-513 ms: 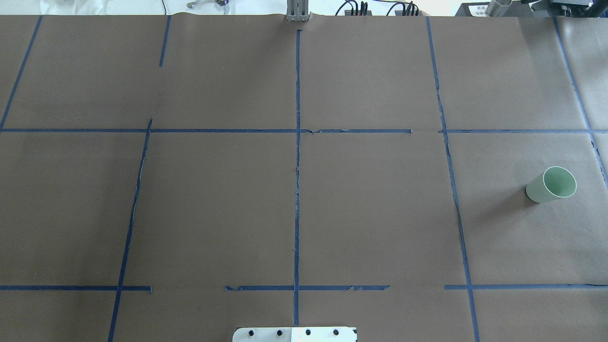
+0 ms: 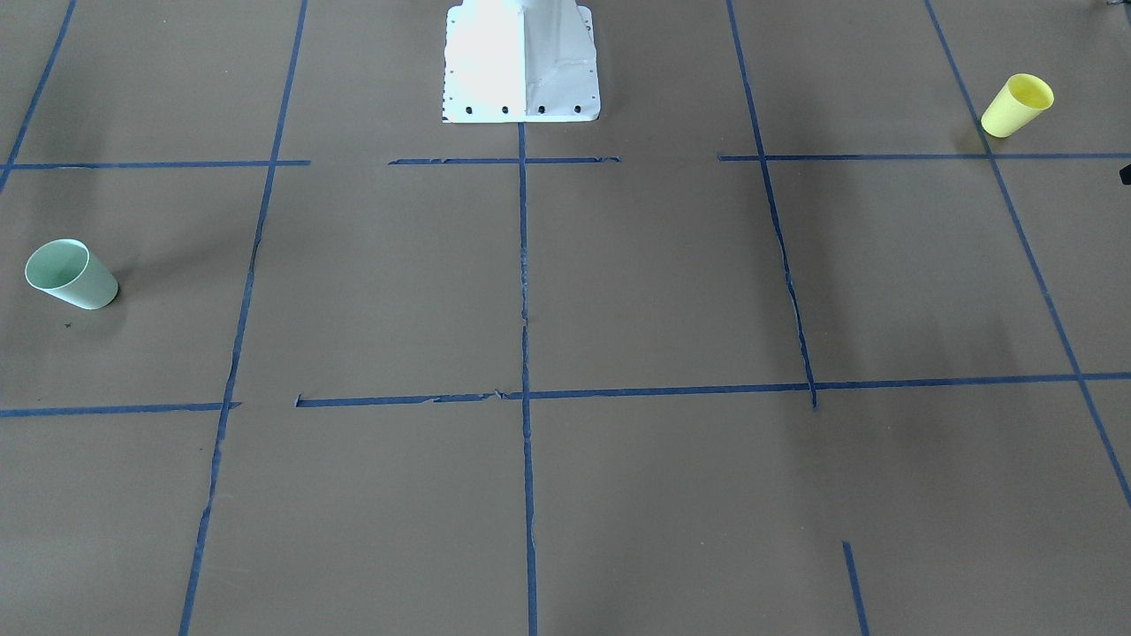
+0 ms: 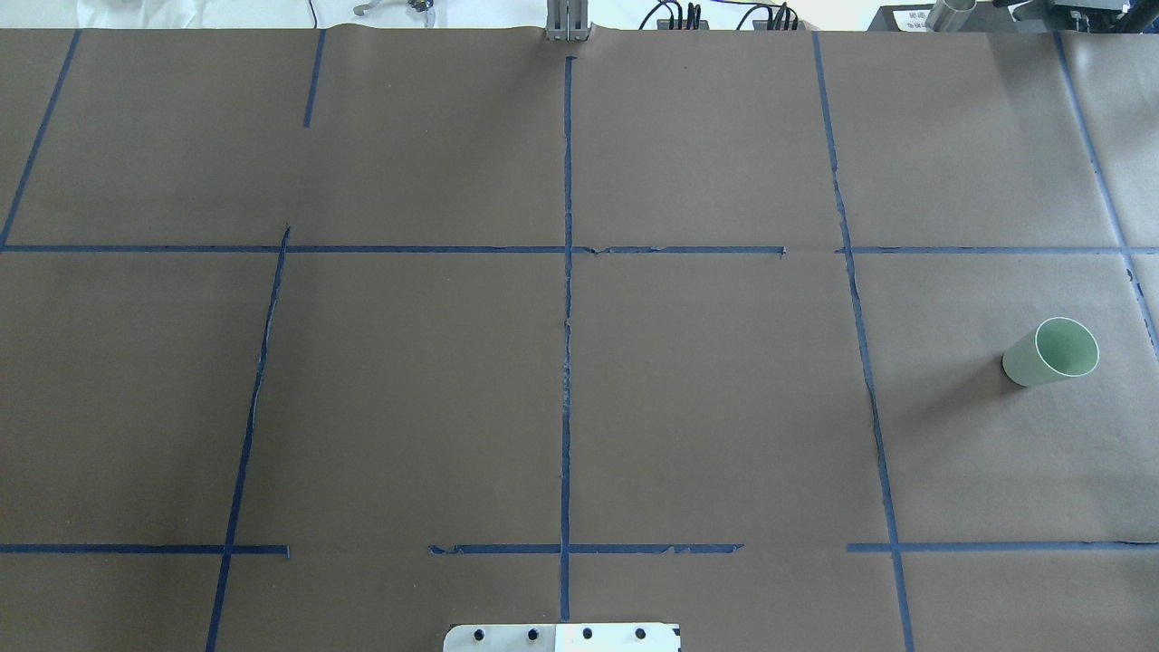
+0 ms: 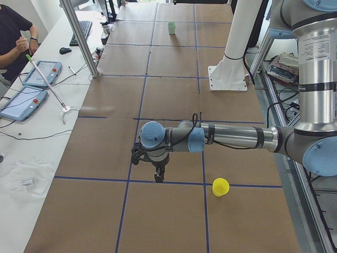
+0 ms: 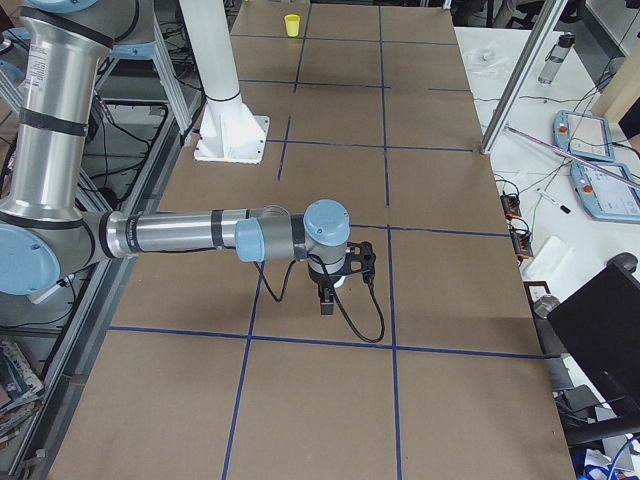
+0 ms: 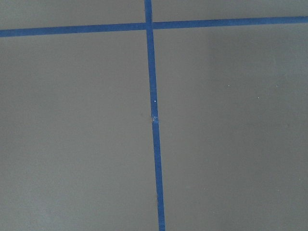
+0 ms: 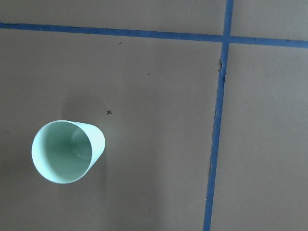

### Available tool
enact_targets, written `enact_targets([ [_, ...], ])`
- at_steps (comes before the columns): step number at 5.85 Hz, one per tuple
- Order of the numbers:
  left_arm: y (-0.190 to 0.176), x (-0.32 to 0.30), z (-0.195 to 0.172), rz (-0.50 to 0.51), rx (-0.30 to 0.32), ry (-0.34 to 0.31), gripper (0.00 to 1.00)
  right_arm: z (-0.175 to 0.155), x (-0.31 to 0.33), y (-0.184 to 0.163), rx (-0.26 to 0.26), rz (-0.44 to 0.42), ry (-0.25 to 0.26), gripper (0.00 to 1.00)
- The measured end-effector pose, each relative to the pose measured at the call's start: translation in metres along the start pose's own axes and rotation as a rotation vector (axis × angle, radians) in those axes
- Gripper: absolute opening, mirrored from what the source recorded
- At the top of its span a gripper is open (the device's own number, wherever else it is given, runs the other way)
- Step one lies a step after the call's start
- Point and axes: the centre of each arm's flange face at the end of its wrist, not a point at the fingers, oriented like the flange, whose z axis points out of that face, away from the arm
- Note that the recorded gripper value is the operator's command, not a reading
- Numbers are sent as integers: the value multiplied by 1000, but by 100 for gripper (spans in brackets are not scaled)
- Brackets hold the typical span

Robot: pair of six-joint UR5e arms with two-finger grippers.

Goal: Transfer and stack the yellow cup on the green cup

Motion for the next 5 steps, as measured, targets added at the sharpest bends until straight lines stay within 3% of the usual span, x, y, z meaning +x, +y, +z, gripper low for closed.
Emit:
enact_targets([
  [2, -1, 8, -7, 11, 15, 1, 100, 2, 0, 11, 53, -64, -10, 100],
  [5, 1, 21, -19, 57, 52, 3, 100, 8, -10, 11, 55, -103, -40, 100],
])
